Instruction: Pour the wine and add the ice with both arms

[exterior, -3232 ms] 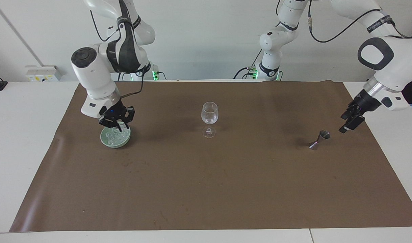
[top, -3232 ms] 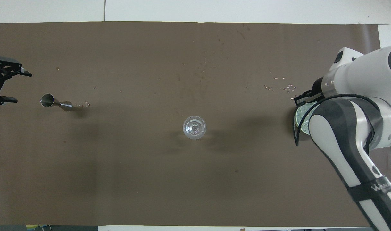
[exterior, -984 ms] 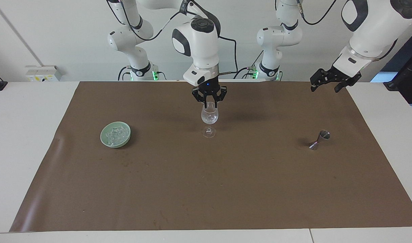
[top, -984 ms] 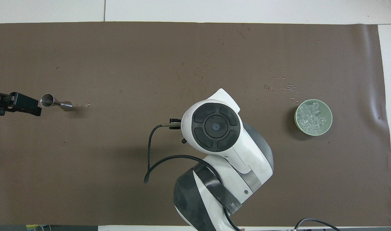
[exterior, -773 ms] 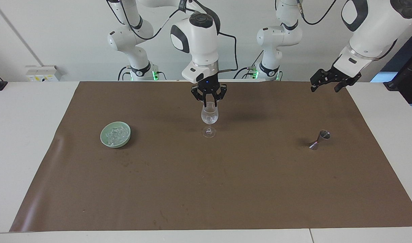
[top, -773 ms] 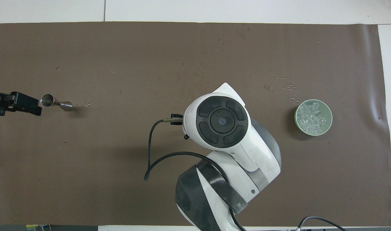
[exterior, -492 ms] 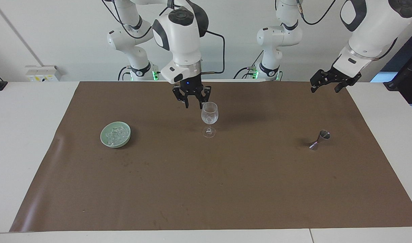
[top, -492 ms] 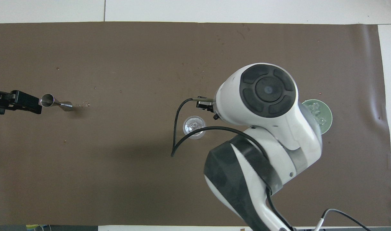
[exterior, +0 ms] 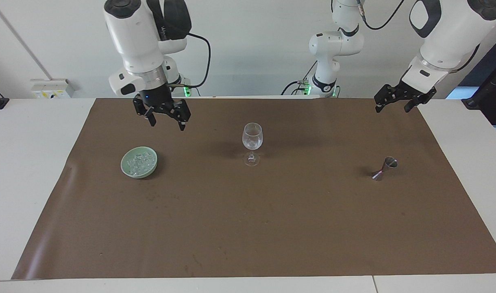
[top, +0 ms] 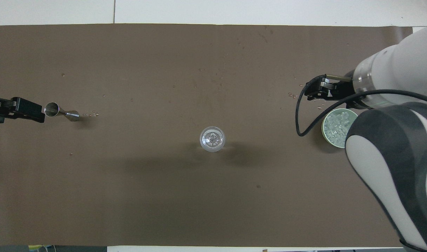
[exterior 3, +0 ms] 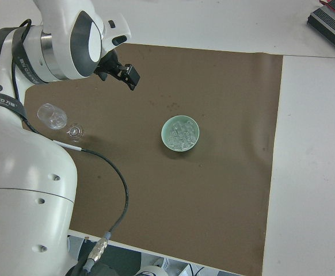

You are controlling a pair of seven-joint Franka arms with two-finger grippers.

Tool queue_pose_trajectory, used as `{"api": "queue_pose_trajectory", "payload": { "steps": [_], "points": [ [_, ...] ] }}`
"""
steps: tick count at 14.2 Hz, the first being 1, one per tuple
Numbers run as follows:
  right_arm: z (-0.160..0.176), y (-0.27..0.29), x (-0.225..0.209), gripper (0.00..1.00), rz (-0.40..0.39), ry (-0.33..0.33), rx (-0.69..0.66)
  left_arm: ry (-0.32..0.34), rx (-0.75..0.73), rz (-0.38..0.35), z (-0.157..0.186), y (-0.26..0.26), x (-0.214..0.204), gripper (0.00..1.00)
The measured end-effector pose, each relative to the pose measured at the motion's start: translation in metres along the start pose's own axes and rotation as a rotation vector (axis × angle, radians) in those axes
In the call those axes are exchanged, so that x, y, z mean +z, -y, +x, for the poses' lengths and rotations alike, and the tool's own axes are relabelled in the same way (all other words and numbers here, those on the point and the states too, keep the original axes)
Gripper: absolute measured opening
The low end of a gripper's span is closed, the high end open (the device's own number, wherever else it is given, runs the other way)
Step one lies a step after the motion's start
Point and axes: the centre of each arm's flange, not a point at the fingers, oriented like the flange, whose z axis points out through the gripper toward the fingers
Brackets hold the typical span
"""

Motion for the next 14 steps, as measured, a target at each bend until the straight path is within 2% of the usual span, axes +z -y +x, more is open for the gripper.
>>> {"api": "queue_pose_trajectory", "payload": {
  "steps": [2, 5, 14],
  "points": [
    [0.007, -0.057, -0.002, 1.00, -0.016, 0.058, -0.038, -0.004, 0.001, 0.000, 0.000, 0.000, -0.001, 1.00],
    [0.003, -0.127, -0.019, 1.00, -0.011, 0.085, -0.059, -0.005, 0.001, 0.000, 0.000, 0.000, -0.001, 1.00],
    [-0.023, -0.150, -0.063, 1.00, -0.004, 0.056, -0.083, -0.005, -0.004, 0.000, 0.000, 0.002, -0.001, 1.00]
  ]
}}
